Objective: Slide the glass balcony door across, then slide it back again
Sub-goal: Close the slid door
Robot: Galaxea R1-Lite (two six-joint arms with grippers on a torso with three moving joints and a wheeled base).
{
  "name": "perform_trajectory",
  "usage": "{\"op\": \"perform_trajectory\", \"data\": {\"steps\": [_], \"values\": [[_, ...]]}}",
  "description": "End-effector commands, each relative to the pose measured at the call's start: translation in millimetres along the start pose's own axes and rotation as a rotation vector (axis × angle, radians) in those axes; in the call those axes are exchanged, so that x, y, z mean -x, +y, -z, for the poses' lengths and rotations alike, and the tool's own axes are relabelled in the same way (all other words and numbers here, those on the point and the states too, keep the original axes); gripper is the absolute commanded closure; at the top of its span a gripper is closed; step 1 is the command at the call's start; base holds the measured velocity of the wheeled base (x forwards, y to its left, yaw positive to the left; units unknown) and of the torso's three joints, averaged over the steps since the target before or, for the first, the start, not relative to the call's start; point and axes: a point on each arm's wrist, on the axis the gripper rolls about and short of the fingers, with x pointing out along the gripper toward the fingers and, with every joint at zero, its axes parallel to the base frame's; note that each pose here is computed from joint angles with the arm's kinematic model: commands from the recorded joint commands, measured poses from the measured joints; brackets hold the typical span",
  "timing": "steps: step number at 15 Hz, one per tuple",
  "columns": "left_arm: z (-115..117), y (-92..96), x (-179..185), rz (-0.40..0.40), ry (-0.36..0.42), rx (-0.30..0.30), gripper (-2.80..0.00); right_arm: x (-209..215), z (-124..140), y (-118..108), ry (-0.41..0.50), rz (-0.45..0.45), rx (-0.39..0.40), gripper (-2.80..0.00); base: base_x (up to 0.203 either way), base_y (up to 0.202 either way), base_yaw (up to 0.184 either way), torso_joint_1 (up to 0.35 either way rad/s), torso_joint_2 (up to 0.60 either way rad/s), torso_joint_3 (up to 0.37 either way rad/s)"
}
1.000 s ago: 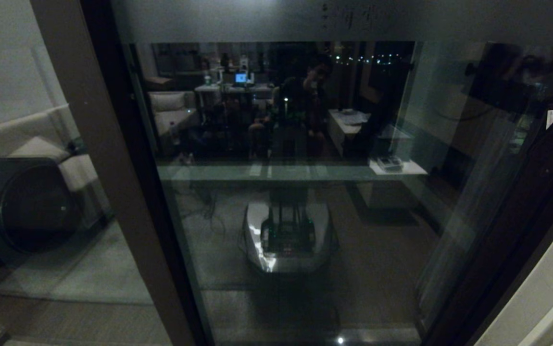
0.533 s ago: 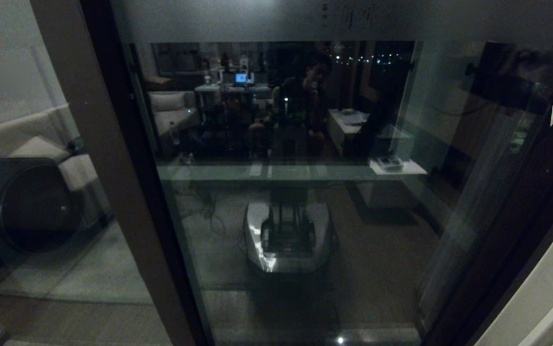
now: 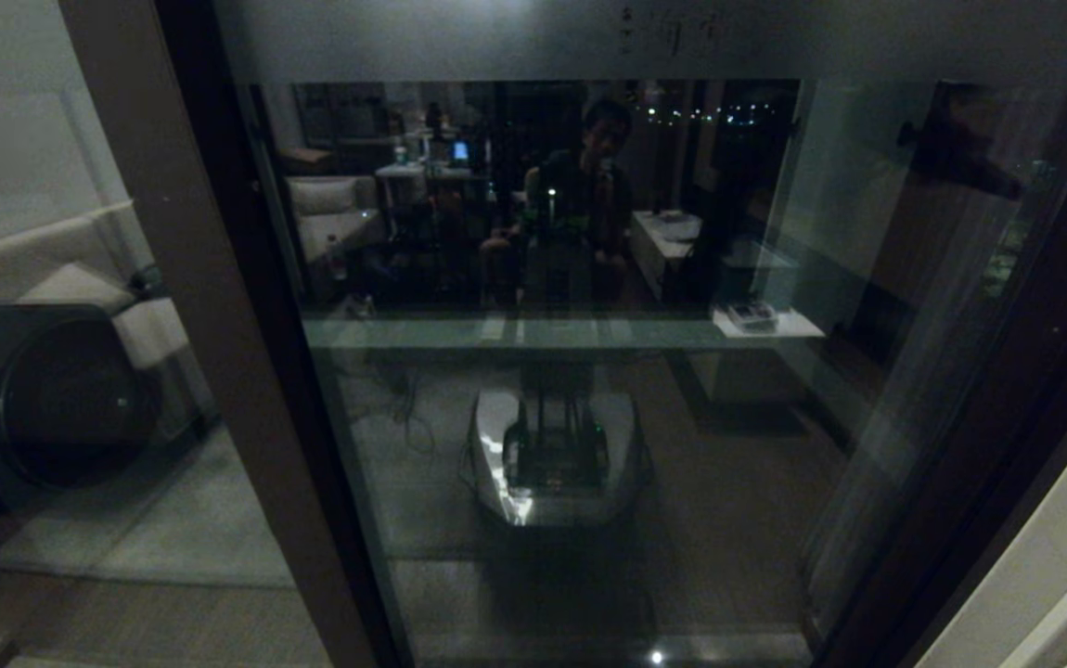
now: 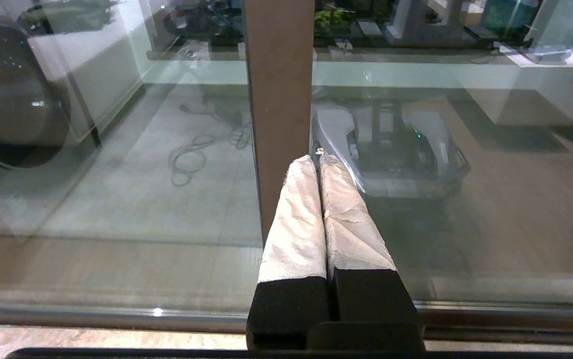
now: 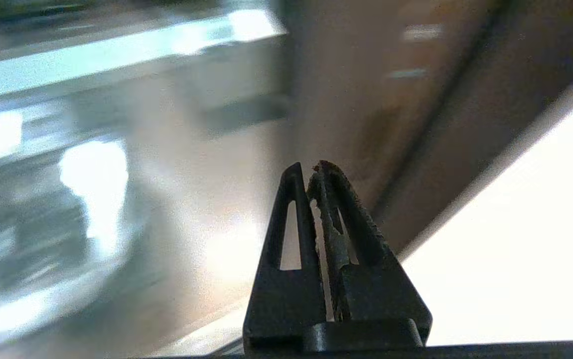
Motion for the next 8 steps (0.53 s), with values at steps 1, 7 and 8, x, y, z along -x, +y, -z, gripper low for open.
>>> {"op": "perform_trajectory", "data": {"steps": [1,7,8], "values": [[0.4,0.0,-0.1,0.000,0.001,0.000,0.00,23.8,-4.6,-4.1,-0.033,-0.175,-0.007,0.00,0.000,0.000,0.000,0.000,0.00,0.000],[0.4,0.0,-0.1,0.000,0.001,0.000,0.00,50.5,-1.9,-20.2,-0.050,-0.655,-0.087,0.00,0.000,0.000,0.000,0.000,0.00,0.000],[0.4,0.0,-0.1,0.000,0.001,0.000,0.00,53.4,-0.7,-24.8,-0.051,-0.725,-0.095,0.00,0.000,0.000,0.000,0.000,0.00,0.000]]}}
